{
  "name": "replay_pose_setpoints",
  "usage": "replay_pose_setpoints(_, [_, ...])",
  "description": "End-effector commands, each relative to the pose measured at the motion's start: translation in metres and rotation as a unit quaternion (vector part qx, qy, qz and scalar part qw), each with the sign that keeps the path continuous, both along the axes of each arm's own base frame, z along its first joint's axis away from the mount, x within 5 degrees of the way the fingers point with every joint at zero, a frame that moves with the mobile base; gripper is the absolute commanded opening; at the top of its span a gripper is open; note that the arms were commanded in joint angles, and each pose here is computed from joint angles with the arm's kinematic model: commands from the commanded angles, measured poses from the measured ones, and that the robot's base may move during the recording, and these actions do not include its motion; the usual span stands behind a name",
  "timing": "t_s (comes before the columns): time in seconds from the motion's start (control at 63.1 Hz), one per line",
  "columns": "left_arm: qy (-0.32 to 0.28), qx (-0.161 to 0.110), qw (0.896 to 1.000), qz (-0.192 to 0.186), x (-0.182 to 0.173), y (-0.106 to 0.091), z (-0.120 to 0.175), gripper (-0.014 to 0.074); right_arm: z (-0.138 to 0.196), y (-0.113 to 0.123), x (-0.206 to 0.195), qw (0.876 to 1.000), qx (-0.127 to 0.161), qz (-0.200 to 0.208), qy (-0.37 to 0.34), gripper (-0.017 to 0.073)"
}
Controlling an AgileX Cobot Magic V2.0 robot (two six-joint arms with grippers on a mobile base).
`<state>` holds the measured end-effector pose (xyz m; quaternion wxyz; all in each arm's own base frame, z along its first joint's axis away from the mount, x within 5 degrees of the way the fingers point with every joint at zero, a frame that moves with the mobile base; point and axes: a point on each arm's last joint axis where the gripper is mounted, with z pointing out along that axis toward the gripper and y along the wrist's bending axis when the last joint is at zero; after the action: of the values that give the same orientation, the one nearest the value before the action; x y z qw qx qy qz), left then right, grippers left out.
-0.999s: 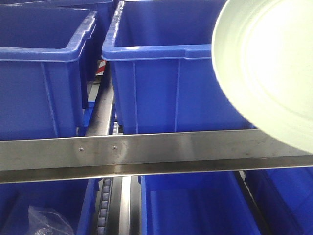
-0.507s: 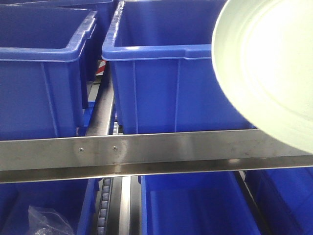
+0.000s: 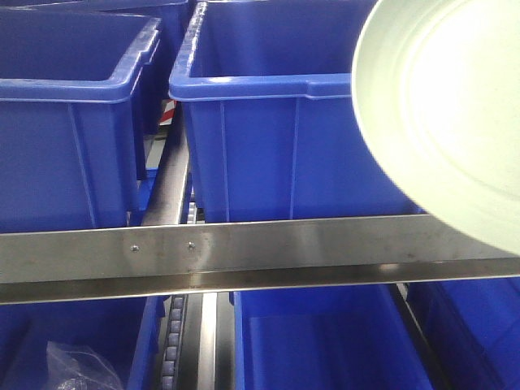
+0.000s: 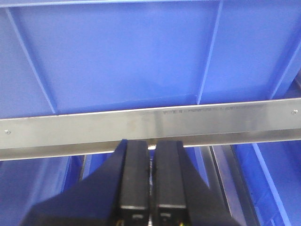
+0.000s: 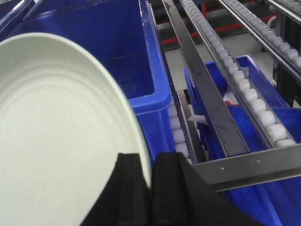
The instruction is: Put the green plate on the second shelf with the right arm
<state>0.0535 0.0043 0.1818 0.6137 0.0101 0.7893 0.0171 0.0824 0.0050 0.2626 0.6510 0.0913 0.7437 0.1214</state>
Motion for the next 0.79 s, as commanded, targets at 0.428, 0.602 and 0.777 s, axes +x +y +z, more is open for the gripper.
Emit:
replay_pose_setpoints(0.428, [-0.019, 0.000, 1.000, -0.011, 0.0008, -0.0017, -0.0078, 0.0125, 0.0218, 0.0003, -0.0002, 0.997, 0.003, 0.002, -0.071, 0.0048])
replay_pose_setpoints(0.602, [-0.019, 0.000, 1.000, -0.011, 0.0008, -0.0017, -0.0078, 0.0125, 0.0218, 0.0003, -0.0002, 0.997, 0.003, 0.002, -0.071, 0.0048])
replay_pose_setpoints(0.777, [-0.019, 0.000, 1.000, -0.011, 0.0008, -0.0017, -0.0078, 0.0125, 0.0218, 0.0003, -0.0002, 0.997, 0.003, 0.002, -0.071, 0.0048])
